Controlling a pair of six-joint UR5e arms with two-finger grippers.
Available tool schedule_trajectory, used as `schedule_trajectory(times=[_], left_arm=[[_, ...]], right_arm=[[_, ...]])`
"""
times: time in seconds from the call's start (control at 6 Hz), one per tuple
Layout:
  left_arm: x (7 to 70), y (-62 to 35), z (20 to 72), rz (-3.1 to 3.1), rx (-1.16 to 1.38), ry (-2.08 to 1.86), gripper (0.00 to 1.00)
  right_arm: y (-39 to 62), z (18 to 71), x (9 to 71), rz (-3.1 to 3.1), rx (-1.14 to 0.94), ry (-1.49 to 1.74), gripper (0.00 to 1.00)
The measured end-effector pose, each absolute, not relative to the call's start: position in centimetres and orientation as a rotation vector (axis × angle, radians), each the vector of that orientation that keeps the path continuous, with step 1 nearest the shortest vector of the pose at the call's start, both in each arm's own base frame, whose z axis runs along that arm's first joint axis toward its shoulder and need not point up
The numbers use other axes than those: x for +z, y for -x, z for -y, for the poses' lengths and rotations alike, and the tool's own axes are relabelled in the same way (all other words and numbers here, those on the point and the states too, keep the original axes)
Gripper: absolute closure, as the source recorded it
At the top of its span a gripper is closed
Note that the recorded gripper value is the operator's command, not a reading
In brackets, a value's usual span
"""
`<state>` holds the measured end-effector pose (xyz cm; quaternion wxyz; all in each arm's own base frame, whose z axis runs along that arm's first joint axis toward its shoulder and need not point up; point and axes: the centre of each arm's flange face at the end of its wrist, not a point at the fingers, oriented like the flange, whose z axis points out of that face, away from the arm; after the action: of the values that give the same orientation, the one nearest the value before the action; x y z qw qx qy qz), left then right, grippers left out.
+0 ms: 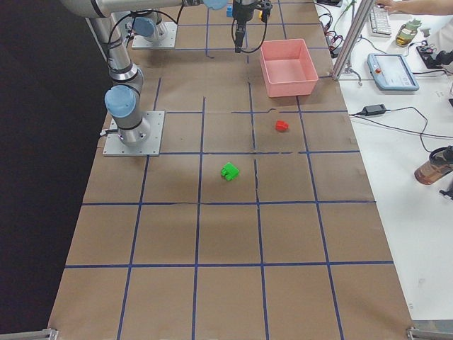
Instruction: Put all blocks into box
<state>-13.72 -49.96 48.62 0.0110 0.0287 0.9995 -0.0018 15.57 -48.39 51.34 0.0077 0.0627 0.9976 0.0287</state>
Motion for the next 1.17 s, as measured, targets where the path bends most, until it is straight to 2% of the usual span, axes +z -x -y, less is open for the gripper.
schedule_trajectory(times=[0.83, 1.17], left_arm=[[46.9, 10.8, 50.7, -3.123, 0.048, -0.037, 0.01], [44.6, 5.6, 51.9, -3.131, 0.103, -0.11, 0.01]], right_arm=[[-16.1, 48.6, 50.5, -3.165, 0.101, -0.142, 0.0], [-16.0, 48.6, 50.4, -3.166, 0.105, -0.147, 0.0]])
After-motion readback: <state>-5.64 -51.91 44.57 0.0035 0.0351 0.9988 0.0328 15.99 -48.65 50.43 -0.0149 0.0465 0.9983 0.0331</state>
